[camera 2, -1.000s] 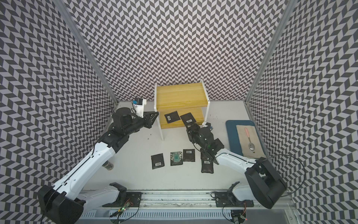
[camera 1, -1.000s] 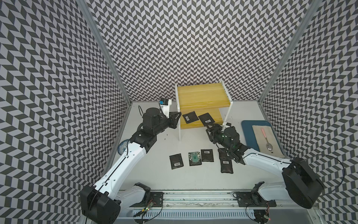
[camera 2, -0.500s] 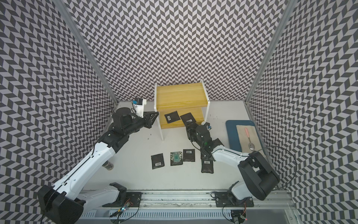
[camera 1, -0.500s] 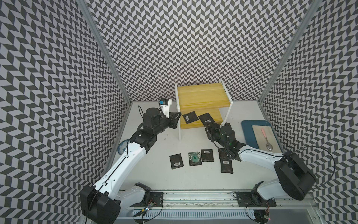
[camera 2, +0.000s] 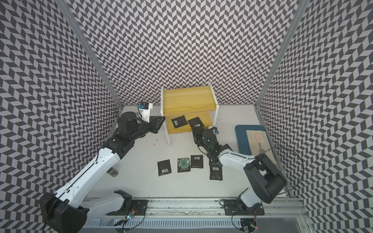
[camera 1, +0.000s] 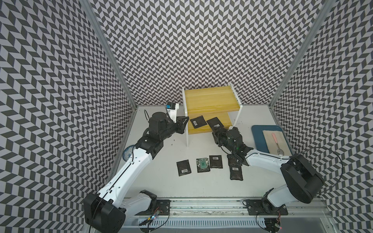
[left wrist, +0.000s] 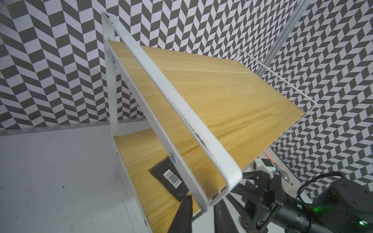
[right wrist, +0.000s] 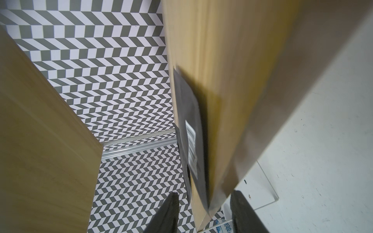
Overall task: Remove the tea bags from the shelf
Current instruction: Pick up the tea bag from the shelf.
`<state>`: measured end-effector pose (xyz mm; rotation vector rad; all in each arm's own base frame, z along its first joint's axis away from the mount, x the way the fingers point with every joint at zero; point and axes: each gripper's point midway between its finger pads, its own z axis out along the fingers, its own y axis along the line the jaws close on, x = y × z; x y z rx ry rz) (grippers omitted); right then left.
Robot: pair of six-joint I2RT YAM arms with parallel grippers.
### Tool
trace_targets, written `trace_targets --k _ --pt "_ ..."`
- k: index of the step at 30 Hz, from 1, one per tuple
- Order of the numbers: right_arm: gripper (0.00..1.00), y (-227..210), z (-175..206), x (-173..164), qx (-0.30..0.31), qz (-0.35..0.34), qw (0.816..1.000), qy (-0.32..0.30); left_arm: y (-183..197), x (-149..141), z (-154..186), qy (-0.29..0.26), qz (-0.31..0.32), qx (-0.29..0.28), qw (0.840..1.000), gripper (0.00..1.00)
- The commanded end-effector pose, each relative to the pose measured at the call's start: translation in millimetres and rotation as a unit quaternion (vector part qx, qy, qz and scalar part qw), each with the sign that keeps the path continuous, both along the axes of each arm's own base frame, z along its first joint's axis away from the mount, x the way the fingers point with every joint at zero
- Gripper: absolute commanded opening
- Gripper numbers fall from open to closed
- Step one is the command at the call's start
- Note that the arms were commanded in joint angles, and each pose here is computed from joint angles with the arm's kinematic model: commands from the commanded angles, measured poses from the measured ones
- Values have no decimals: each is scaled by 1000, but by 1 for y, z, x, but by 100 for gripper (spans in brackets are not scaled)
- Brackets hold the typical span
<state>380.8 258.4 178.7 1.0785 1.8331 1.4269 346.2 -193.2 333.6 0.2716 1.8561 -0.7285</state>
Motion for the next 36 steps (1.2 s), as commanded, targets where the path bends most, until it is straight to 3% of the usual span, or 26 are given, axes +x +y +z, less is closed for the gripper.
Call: trace_targets --k 1,7,19,36 --pt "45 -3 15 13 11 -11 999 -28 7 -4 12 -3 12 -15 1000 21" --pt "41 -10 15 14 25 -26 999 -34 7 -3 11 -3 13 -13 1000 21" --pt "15 -14 3 15 23 -36 999 -28 7 -1 12 -3 15 -9 1000 21" --pt "3 -25 18 -2 -1 -30 998 -47 8 -1 11 -3 19 -11 1000 21"
